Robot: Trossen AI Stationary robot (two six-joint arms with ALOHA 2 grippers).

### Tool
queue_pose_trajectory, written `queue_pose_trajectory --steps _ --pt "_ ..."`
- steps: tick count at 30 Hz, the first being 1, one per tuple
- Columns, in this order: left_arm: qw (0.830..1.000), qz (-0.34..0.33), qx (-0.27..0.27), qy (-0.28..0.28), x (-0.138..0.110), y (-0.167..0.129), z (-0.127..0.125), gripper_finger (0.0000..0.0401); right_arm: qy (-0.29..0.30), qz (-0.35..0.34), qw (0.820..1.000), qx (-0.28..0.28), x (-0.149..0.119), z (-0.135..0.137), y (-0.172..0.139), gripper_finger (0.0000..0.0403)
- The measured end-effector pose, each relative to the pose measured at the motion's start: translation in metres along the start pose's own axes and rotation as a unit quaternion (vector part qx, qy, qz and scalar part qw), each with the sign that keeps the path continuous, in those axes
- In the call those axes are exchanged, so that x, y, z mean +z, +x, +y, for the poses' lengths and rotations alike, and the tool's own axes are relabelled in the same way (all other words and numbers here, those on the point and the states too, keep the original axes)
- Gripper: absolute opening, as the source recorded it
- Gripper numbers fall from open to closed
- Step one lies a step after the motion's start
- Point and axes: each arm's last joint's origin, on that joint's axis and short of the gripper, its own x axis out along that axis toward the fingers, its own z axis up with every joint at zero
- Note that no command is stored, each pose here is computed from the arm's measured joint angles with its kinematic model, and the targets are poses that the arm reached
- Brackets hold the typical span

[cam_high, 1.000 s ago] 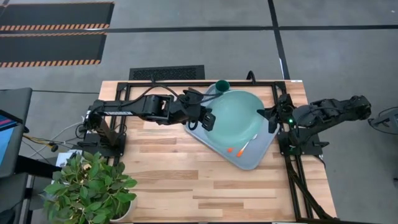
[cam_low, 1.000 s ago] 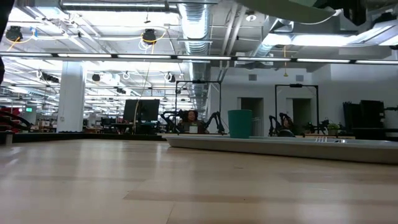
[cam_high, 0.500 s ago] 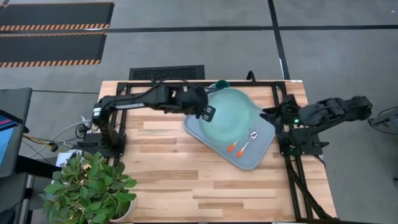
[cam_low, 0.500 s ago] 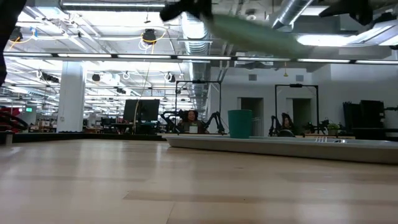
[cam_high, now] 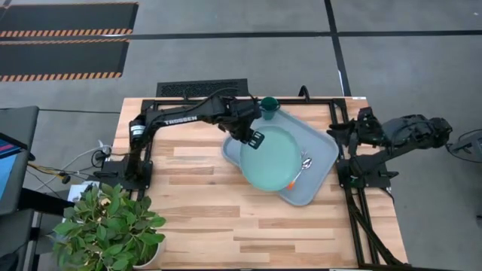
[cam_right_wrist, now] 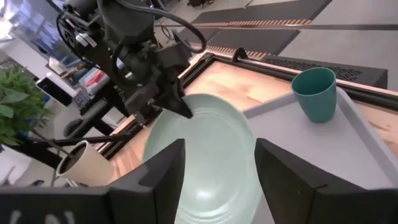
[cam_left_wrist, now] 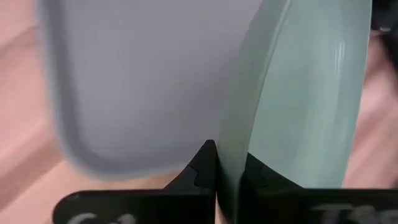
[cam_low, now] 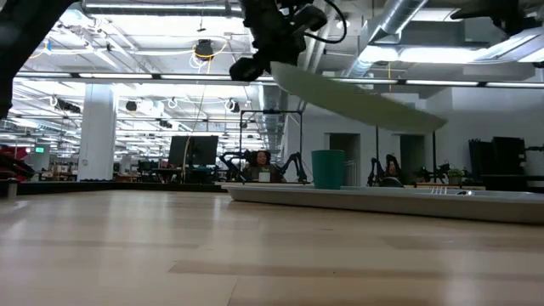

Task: Pick and place plate/cup/fork/spoon on tray
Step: Put the light green plate on the blue tray

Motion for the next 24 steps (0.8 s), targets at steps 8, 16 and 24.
queue_pose_trajectory --steps 8,16,24 --pt "0.993 -0.092 -0.076 0.016 -0.022 -0.077 -0.019 0.0000 -0.020 0.015 1.000 -0.014 -0.003 -0.003 0.001 0.0206" --pt "0.985 -0.159 0.034 -0.065 -0.059 -0.159 0.026 0.0000 -0.039 0.020 0.999 -0.025 -0.005 -0.005 0.000 0.0205" --pt "0.963 -0.138 -0.018 -0.230 -0.109 -0.146 0.067 0.0000 -0.043 0.018 0.999 -0.027 -0.005 -0.005 0.000 0.0196"
